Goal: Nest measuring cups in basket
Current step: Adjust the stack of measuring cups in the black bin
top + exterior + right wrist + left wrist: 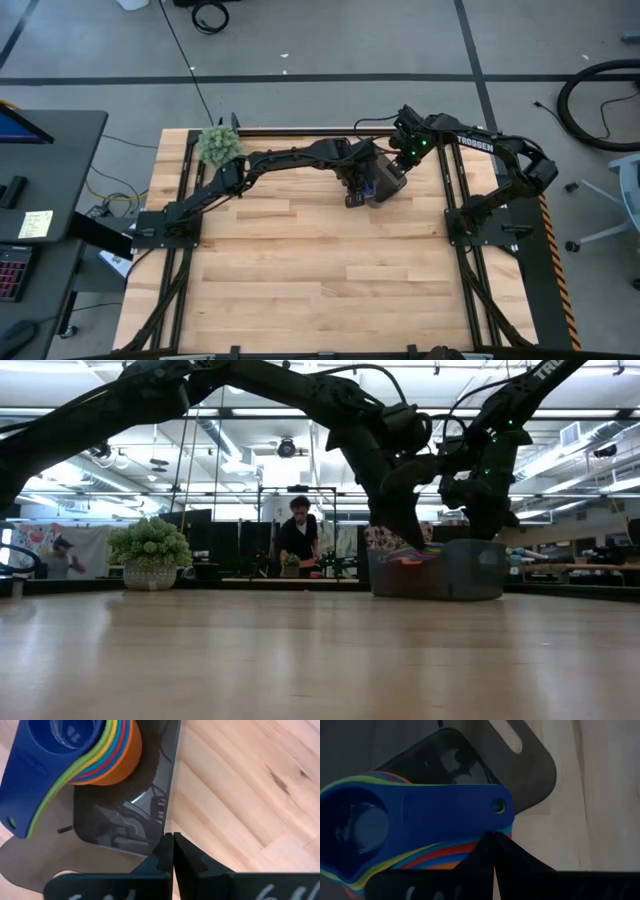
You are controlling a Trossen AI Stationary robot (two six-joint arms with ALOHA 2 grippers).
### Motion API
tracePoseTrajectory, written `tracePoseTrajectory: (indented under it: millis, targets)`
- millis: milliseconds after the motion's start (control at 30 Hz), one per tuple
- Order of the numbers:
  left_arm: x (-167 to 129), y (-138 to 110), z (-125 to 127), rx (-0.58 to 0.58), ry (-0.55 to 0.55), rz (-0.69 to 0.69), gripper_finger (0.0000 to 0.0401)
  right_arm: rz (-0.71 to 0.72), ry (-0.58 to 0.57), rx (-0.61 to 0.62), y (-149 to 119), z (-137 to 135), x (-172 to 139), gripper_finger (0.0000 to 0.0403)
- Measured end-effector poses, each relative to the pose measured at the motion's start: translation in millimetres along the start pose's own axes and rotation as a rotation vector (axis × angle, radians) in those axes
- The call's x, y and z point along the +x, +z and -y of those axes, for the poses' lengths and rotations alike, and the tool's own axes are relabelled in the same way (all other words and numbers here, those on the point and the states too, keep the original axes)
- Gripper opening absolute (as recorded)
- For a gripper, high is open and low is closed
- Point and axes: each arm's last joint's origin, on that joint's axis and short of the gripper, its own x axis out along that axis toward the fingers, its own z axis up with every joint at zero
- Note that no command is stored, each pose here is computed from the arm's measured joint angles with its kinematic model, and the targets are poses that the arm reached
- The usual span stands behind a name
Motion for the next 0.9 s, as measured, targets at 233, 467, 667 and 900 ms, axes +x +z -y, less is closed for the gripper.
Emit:
tracePoseTrajectory:
  millis: [233, 467, 667, 900]
  targets:
    - [-13, -9, -3, -0.028, 0.105, -0.142, 0.0003, 0.002, 0.003, -0.001, 0, 0, 0, 0.0008]
    - [-14, -18, -1, -0.037, 0.093, -0.231, 0.0002, 0.012, 0.004, -0.005, 1, 0, 0, 0.0009]
    - [-15, -19, -4, -0.037, 0.126, -0.246, 0.0001, 0.018, 0.006, -0.005, 2, 0, 0, 0.0009]
    - [-19, -26, -22, -0.108, 0.253, -0.287, 0.0001, 0.017, 0.008, -0.005, 2, 0, 0, 0.0009]
